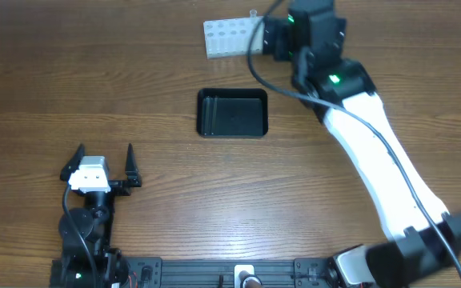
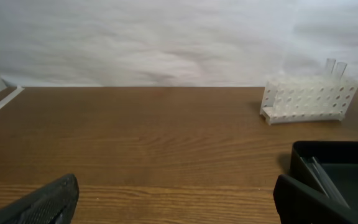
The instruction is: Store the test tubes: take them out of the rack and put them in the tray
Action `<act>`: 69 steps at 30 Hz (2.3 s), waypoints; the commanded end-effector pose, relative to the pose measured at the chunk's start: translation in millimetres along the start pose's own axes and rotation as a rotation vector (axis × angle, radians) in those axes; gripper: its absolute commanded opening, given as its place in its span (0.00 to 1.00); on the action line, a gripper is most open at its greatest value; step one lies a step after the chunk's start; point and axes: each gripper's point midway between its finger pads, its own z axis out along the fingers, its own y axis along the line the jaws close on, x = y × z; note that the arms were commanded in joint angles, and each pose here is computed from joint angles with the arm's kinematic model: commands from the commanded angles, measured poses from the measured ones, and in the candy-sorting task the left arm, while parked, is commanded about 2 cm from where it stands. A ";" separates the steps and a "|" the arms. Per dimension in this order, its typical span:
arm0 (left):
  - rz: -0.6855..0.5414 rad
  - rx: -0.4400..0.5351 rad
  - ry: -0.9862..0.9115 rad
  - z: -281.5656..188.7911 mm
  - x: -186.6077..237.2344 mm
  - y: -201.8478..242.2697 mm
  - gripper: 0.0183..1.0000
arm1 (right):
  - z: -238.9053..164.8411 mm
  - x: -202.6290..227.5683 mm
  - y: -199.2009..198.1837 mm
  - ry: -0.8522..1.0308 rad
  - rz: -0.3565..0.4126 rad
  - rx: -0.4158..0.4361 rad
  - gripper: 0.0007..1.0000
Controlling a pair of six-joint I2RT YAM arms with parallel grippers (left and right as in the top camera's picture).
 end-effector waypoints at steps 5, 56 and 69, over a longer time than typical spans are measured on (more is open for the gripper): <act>0.014 0.007 -0.002 -0.1 0.7 -0.7 1.00 | 74.3 -18.7 29.3 0.001 -0.044 0.039 0.95; 0.014 0.007 -0.003 -0.1 0.5 -0.7 1.00 | 190.7 74.0 74.4 0.159 0.003 0.023 0.72; 0.014 0.007 -0.002 -0.1 0.7 -0.7 1.00 | 188.9 80.4 75.3 0.183 -0.010 0.026 0.57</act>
